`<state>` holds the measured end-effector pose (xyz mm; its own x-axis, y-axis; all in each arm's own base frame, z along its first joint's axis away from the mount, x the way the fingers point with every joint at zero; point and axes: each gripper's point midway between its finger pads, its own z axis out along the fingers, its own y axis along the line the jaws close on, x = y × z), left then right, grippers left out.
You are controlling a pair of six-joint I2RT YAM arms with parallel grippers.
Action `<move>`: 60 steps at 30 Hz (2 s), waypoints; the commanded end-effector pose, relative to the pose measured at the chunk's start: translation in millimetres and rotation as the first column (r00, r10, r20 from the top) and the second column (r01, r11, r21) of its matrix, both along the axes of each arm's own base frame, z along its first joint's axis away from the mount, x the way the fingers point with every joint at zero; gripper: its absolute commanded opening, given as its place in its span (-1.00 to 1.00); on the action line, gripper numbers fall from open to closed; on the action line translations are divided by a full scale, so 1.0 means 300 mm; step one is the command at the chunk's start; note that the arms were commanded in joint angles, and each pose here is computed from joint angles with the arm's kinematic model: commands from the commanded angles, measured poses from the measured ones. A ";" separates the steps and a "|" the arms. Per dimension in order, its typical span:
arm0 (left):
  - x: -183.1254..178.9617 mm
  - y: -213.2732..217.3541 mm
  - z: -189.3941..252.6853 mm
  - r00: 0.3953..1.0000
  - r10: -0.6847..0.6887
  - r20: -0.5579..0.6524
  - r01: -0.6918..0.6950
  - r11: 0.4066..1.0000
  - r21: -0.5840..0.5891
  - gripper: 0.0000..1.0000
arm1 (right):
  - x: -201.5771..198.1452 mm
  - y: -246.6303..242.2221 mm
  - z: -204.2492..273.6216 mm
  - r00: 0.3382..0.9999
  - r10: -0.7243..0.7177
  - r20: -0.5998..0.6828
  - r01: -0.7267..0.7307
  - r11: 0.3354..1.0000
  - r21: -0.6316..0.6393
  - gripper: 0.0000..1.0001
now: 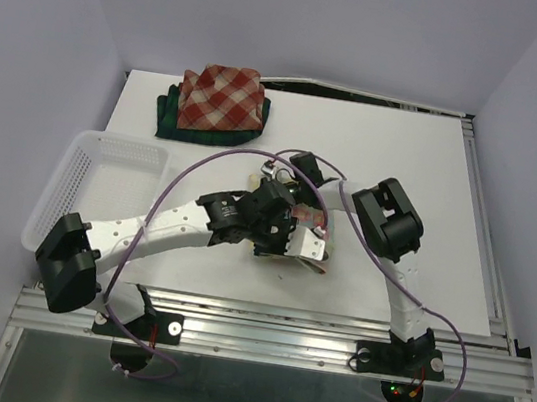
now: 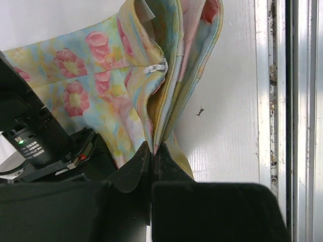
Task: Fold and stack the skirts
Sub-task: Fold the skirt
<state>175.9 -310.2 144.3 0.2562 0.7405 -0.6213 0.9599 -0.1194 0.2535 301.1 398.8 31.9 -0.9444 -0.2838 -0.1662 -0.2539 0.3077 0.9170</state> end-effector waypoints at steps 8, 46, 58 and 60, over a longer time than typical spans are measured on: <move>0.127 0.019 0.205 0.987 0.074 0.145 -0.060 0.993 -0.098 -1.00 | -0.077 -0.002 -0.055 0.999 0.017 0.028 -0.016 0.999 -0.044 -0.04; 0.136 -0.019 0.232 0.990 0.121 0.073 -0.114 0.988 -0.100 -1.00 | -0.265 -0.517 -0.135 0.993 0.029 -0.116 -0.070 0.928 -0.367 0.50; 0.034 0.005 0.183 0.999 0.016 0.027 -0.015 0.998 -0.062 -1.00 | 0.163 -0.409 0.329 0.956 -0.038 0.292 0.122 0.954 -0.275 0.64; 0.015 0.010 0.179 1.000 0.001 0.017 0.001 0.998 -0.063 -1.00 | 0.255 -0.426 0.399 0.927 -0.067 0.369 0.173 0.949 -0.263 0.69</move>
<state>197.6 -308.6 183.9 0.2185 0.7453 -0.6299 0.9615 -0.0543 0.2694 330.1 284.0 105.7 -0.9139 -0.3042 -0.2686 -0.3981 0.5430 0.7394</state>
